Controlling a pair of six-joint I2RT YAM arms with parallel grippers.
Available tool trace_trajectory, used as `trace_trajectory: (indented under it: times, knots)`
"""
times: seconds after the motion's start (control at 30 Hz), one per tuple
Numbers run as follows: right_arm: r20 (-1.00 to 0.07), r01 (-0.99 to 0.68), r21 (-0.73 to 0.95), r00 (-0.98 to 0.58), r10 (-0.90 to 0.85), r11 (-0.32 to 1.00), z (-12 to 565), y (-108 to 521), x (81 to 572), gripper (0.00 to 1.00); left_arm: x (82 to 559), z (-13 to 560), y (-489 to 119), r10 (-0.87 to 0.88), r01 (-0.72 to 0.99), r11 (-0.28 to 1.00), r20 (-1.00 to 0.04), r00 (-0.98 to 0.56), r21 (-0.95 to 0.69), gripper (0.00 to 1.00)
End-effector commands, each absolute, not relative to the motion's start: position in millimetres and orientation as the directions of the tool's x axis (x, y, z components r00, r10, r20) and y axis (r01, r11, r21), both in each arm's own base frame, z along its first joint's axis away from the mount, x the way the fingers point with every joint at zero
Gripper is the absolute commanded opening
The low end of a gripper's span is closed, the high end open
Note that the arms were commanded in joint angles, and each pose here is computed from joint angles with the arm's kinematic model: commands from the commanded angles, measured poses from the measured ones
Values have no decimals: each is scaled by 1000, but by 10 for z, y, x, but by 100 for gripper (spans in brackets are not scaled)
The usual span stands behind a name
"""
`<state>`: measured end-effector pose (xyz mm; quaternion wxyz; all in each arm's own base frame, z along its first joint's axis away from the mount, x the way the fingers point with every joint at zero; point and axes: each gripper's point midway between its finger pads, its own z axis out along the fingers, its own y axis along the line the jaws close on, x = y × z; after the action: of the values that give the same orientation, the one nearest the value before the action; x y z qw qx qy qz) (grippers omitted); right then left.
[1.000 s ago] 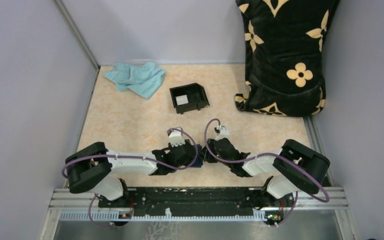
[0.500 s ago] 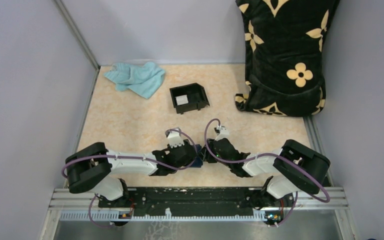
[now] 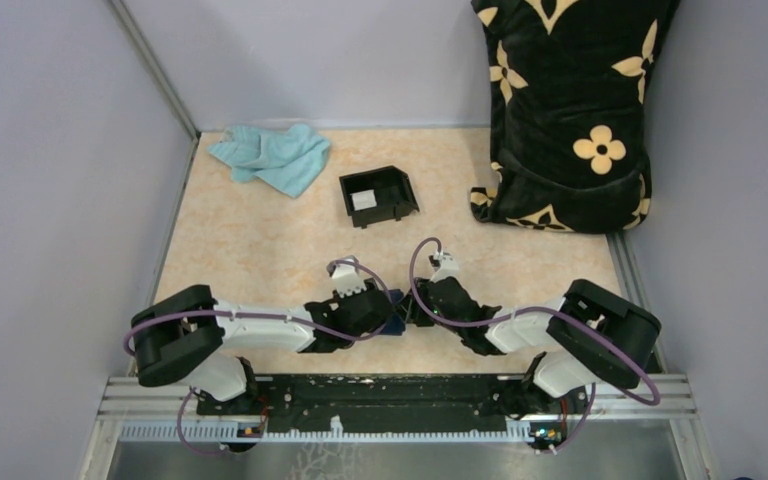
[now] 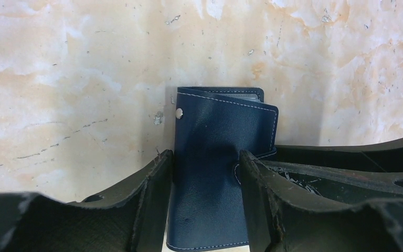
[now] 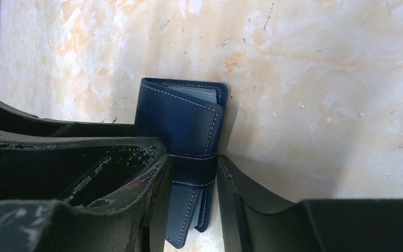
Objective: Put the credit cards into the card holder
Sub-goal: Close the card holder at the center of the board.
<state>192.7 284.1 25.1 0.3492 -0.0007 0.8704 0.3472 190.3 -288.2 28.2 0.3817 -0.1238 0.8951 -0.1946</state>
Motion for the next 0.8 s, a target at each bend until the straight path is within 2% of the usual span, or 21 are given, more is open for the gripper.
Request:
trace_trajectory:
  times: [0.0,0.27,0.77]
  knots:
    - [-484,-237,563,-871,84,792,-161,2670,1428,38,1604,-85,-2739,-313,-95,917,-555,-770,-386,56]
    - [-481,-239,572,-873,84,785,-132,2702,1427,40,1599,-96,-2698,-323,-107,917,-555,-766,-385,56]
    - [-474,-238,542,-879,59,806,-258,2657,1361,37,1581,-153,-2694,-320,-112,918,-546,-774,-380,56]
